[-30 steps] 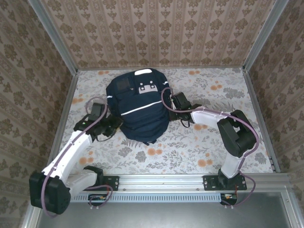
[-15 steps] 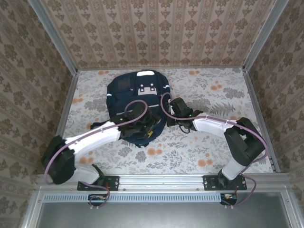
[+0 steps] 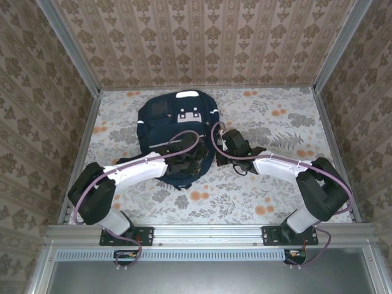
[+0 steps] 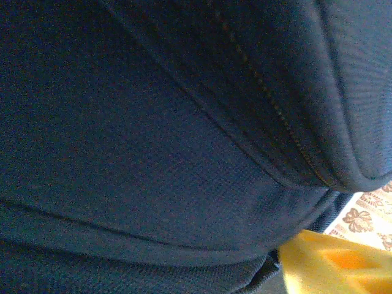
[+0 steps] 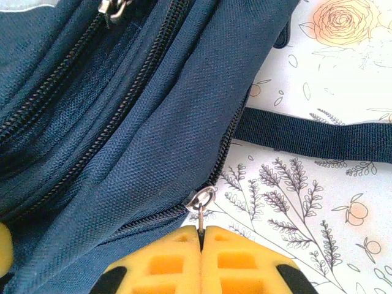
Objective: Pack the student bag
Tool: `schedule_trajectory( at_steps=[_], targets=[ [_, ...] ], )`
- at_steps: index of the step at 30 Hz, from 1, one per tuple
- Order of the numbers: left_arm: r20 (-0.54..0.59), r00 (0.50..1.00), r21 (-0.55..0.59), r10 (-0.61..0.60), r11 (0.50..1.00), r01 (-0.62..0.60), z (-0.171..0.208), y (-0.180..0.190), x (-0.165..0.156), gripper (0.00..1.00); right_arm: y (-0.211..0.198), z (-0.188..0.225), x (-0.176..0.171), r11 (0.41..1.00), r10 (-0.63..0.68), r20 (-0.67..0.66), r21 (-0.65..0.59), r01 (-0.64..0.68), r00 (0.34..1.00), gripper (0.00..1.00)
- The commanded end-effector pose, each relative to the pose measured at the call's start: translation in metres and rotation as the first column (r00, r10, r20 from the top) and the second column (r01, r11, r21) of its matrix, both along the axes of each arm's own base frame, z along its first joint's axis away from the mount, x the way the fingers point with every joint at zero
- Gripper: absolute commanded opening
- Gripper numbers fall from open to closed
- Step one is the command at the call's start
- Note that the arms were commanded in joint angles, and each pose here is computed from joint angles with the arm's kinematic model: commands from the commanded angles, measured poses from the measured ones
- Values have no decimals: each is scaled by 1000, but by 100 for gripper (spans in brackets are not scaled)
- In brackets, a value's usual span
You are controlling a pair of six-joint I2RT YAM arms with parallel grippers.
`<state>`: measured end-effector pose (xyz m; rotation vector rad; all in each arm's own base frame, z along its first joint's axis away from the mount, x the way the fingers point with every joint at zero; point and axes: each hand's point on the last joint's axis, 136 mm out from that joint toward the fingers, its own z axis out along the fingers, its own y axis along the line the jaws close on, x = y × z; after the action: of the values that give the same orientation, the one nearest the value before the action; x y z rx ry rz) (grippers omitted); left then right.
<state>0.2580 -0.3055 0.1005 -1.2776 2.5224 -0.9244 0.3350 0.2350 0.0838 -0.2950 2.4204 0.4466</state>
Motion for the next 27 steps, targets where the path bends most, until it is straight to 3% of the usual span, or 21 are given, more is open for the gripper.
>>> schedule_trajectory(
  at_steps=[1,4,5,11,19,27],
  targets=[
    [-24,986,128,166,978,-162,-26,48,14,42,8,15,-3,999,17,28,51,-19,999,0],
    [-42,986,128,159,980,-153,-29,53,11,7,12,13,-2,999,25,22,46,-26,999,0],
    [-43,987,134,152,980,-146,-27,55,9,0,11,13,-1,999,21,22,42,-22,1000,0],
    [5,992,153,128,980,-127,-3,77,-2,0,0,8,14,999,-32,36,-37,33,999,0],
    [23,983,118,183,976,-184,3,120,-38,0,-19,0,46,991,-100,46,-83,103,994,0],
    [93,969,97,230,966,-239,19,146,-46,0,-42,-20,74,976,-192,2,-105,191,981,0]
  ],
)
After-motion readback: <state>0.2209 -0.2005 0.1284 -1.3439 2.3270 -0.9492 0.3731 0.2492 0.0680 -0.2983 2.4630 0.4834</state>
